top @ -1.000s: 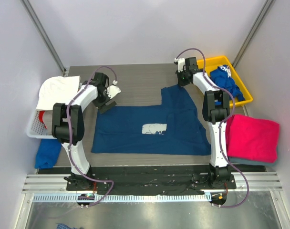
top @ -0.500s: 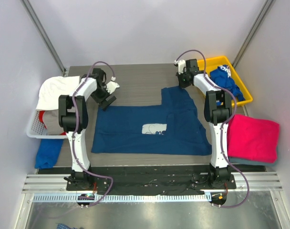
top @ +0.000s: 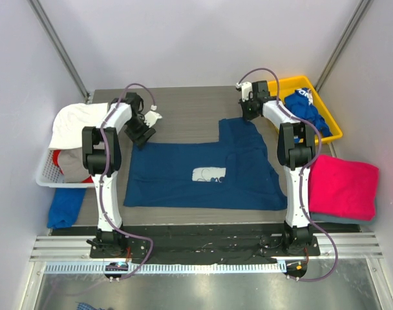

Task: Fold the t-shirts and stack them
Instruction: Grap the side of the flattened tshirt furthest away from the robot with both arms

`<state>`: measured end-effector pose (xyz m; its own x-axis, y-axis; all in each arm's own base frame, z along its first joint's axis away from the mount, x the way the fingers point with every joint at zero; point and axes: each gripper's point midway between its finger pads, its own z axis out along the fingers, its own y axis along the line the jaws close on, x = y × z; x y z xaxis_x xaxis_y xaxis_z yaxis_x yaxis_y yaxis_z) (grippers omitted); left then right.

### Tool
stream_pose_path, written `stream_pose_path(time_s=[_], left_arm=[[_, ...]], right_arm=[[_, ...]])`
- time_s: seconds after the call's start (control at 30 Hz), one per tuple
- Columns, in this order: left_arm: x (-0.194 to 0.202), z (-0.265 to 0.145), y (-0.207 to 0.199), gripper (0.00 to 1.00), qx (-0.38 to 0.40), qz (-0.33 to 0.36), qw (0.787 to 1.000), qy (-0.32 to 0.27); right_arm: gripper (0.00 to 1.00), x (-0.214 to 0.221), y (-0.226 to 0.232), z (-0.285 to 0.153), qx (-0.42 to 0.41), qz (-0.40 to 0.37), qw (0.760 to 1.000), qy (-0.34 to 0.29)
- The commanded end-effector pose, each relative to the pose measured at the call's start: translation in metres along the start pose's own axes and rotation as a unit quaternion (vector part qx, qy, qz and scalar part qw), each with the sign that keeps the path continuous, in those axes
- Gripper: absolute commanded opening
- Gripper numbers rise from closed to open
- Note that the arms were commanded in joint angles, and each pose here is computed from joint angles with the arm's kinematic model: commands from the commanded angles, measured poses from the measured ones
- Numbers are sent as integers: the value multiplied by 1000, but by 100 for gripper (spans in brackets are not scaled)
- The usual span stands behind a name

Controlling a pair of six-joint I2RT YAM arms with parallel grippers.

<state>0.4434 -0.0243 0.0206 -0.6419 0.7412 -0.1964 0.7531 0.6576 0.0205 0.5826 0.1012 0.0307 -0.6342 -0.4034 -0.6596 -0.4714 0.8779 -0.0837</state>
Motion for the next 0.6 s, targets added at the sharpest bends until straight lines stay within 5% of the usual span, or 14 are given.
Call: stream_pose_path(time_s=[0.0, 0.27, 0.3, 0.57], left_arm=[[1, -2, 5, 53, 17, -12, 1000, -6], [-6, -10, 10, 12, 8, -18, 1000, -14], [-7, -12, 11, 0, 4, -23, 1000, -14], [-14, -27, 5, 0, -16, -28, 999, -16]], right_arm=[[1, 11, 3, -14, -3, -5, 1000, 24], [1, 11, -2, -26, 15, -13, 1000, 21], [1, 10, -3, -29, 17, -14, 1000, 19], [1, -10, -8, -58, 38, -16, 999, -6]])
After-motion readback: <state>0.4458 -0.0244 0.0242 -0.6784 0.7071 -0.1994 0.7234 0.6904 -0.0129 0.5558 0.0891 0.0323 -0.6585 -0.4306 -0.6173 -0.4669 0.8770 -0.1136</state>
